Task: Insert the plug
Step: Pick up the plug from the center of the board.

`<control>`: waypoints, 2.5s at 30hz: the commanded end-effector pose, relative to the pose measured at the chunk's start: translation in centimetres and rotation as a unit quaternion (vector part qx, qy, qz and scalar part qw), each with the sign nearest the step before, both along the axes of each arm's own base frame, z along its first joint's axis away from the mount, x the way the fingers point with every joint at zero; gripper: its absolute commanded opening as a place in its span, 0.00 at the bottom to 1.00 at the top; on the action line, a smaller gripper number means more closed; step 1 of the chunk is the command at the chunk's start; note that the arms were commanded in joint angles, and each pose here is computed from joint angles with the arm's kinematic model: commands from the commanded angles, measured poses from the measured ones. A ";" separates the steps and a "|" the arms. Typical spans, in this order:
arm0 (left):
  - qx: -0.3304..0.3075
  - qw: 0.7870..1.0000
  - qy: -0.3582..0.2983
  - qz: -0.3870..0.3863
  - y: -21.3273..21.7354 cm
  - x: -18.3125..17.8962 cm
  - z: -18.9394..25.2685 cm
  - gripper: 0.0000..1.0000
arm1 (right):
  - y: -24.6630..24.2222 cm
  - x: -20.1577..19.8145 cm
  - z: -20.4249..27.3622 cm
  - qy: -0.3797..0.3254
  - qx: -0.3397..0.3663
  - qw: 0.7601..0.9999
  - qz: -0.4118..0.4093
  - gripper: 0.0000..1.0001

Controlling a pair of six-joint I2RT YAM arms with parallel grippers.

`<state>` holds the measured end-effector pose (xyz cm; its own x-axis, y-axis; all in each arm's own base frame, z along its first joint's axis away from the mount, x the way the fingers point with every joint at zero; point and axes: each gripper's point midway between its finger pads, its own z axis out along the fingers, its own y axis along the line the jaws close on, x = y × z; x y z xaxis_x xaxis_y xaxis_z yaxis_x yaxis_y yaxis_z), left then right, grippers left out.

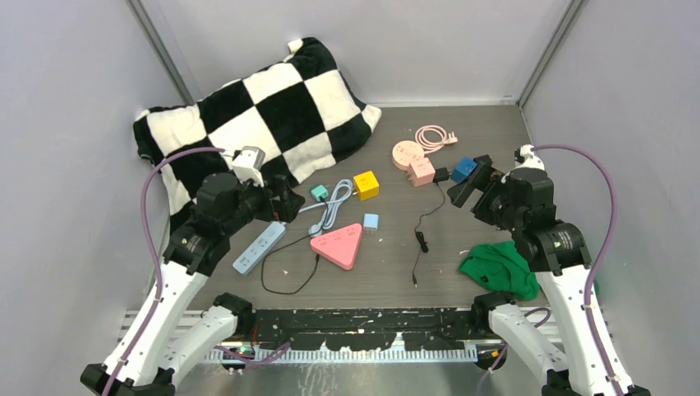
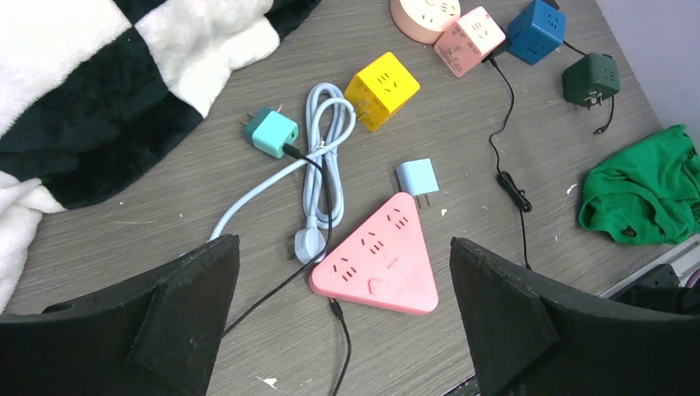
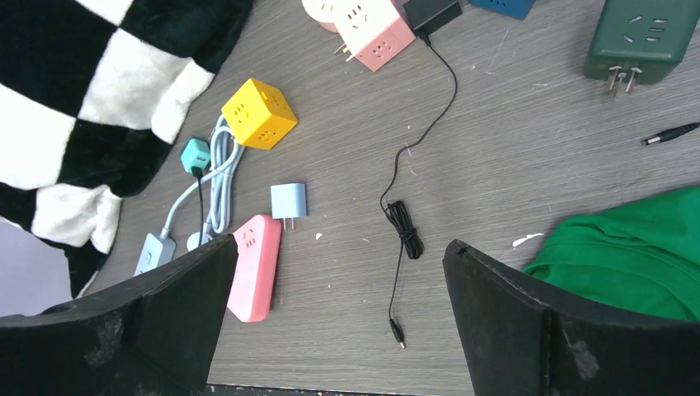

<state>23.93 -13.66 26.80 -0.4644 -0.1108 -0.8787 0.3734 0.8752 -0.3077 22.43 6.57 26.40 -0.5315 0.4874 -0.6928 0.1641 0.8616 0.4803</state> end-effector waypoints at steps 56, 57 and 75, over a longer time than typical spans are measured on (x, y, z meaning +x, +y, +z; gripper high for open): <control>-0.012 1.000 -0.021 -0.007 -0.1 -0.1 1.2 1.00 | 4.7 22.6 -12.6 0.045 -0.195 0.970 0.138 0.97; -0.011 1.000 -0.023 -0.004 0.0 -0.1 1.3 1.00 | 4.4 22.7 -13.2 0.054 -0.200 0.969 0.134 0.97; -0.014 0.999 -0.033 -0.001 0.2 -0.5 1.8 1.00 | 4.0 23.2 -18.2 0.118 -0.240 0.949 0.164 0.74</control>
